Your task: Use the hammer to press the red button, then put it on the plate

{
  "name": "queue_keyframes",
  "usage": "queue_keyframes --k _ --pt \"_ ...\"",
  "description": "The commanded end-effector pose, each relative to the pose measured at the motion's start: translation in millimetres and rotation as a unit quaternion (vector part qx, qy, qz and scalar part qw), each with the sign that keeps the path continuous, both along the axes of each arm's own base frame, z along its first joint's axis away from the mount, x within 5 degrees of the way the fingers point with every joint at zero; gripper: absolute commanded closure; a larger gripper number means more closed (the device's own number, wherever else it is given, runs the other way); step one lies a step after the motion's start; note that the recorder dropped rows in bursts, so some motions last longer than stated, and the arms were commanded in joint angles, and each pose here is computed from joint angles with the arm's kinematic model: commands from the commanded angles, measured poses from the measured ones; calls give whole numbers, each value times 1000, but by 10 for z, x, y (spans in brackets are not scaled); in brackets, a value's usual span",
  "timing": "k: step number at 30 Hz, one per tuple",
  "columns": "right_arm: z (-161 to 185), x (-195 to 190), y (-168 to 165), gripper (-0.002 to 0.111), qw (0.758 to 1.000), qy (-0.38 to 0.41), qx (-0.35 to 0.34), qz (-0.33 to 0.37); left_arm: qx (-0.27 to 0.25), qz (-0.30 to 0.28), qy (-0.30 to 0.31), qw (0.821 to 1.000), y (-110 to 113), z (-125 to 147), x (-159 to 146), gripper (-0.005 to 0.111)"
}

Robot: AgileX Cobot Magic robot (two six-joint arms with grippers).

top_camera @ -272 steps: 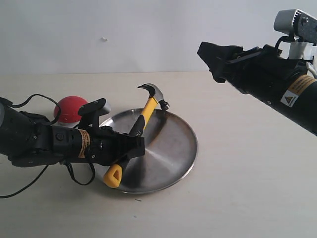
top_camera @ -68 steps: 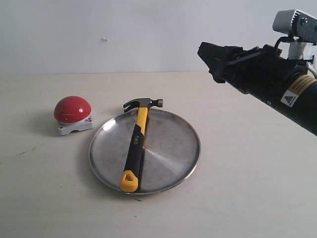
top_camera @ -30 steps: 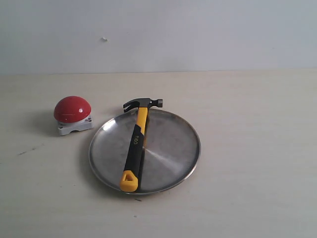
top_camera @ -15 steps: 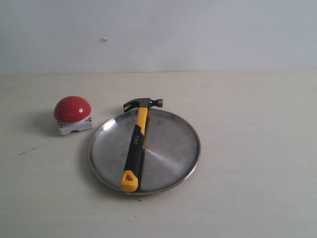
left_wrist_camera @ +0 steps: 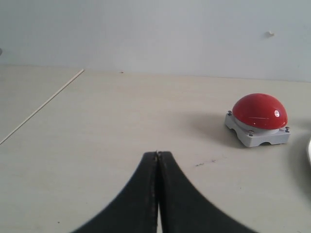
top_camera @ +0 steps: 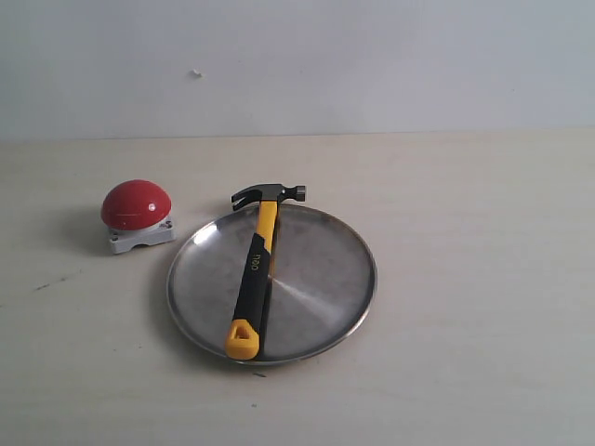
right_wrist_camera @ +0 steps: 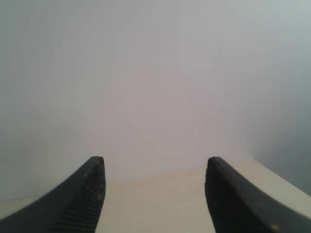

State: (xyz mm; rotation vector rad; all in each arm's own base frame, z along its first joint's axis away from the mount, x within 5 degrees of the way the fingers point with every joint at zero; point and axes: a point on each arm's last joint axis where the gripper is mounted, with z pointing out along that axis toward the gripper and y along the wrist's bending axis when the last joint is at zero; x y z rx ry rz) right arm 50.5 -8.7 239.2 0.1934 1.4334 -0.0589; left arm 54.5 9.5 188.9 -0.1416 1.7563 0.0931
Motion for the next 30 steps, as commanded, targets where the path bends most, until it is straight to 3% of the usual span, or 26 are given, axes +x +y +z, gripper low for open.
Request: queue_keyframes --k 1,7,15,18,30 --pt "-155 30 -8 49 1000 8 -4 -3 5 0 -9 1000 0 9 -1 106" --pt "-271 49 -11 49 999 29 -24 -5 5 0 -9 1000 0 9 -1 106" --pt "-480 41 -7 49 990 141 1 -1 5 0 -9 1000 0 9 -1 106" --pt "-490 41 2 49 989 139 46 3 5 0 -9 1000 0 9 -1 106" --pt "-490 41 2 49 989 139 46 4 5 0 -9 1000 0 9 -1 106"
